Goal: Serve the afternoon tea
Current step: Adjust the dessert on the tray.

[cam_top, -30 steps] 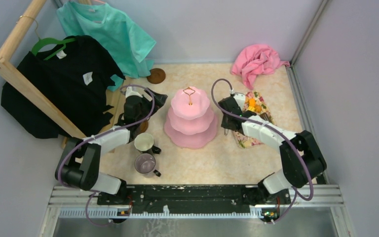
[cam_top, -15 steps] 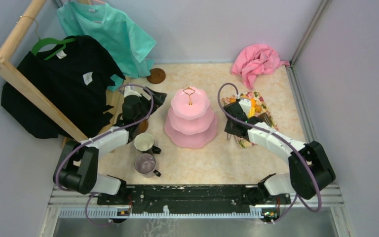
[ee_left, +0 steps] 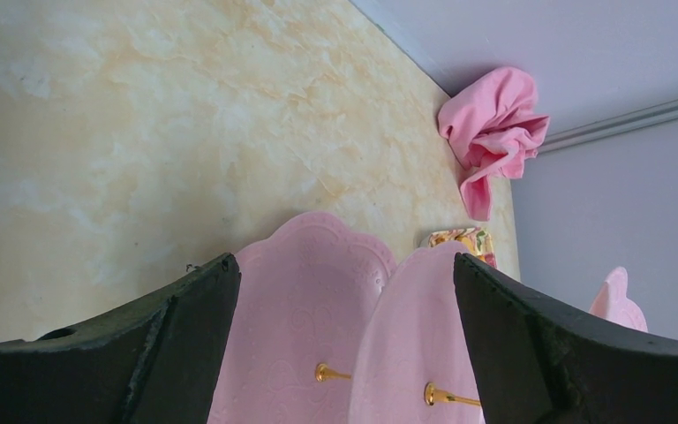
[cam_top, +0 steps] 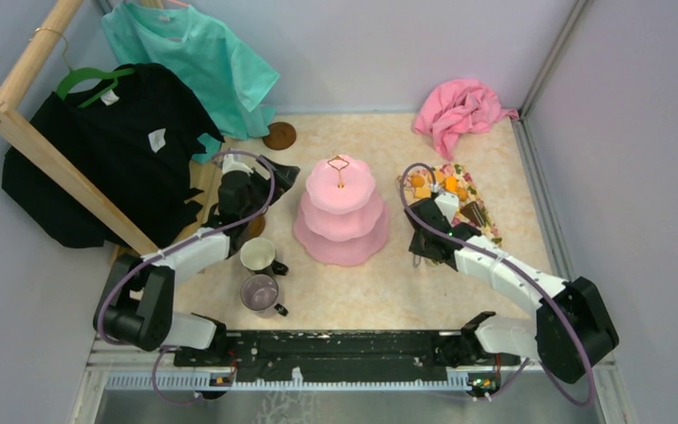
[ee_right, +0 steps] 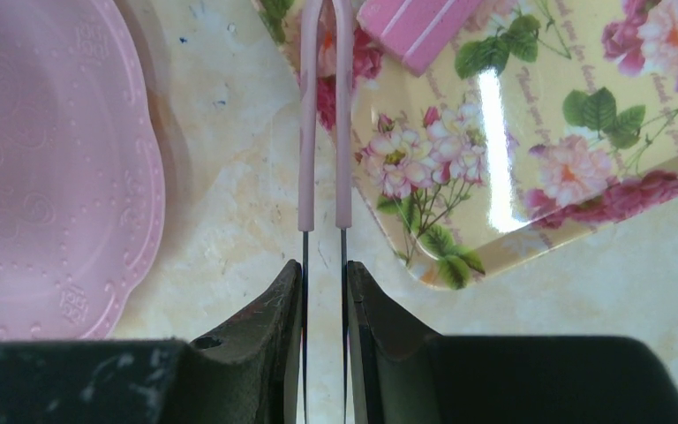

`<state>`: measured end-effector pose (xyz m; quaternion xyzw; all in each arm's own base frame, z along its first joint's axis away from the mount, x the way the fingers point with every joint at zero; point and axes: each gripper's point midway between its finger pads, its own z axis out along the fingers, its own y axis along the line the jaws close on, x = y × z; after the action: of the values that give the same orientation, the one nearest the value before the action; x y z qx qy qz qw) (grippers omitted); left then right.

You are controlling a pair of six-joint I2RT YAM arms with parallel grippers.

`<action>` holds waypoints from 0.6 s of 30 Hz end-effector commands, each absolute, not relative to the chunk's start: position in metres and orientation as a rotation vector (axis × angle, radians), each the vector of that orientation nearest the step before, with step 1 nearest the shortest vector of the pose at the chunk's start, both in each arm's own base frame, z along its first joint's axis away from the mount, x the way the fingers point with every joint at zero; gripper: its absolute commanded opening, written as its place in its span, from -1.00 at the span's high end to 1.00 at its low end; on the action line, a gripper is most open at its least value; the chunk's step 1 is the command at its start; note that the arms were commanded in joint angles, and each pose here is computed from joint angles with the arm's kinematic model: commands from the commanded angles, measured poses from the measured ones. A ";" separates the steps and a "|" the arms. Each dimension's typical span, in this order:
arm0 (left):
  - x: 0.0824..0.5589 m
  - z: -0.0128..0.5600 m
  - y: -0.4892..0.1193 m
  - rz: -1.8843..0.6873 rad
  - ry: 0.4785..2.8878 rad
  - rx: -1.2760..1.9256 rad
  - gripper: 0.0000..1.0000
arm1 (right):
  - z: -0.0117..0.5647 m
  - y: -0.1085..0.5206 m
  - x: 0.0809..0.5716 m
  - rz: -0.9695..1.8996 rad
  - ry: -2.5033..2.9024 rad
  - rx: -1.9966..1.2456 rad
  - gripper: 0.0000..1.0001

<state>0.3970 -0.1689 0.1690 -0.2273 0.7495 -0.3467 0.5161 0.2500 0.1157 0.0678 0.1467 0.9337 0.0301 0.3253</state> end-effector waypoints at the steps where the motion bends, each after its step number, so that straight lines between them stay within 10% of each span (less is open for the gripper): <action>1: 0.390 0.180 -0.174 -0.867 1.782 -0.524 -0.90 | 0.081 0.117 0.243 0.072 2.406 0.410 0.75; 18: 0.381 0.185 -0.182 -0.904 1.777 -0.506 -0.90 | 0.080 0.087 0.205 0.003 2.395 0.548 0.76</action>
<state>0.3876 -0.1769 0.1756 -0.2177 0.7469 -0.3616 0.5138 0.2077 0.0957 0.0703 0.1859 0.9294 0.0082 0.3188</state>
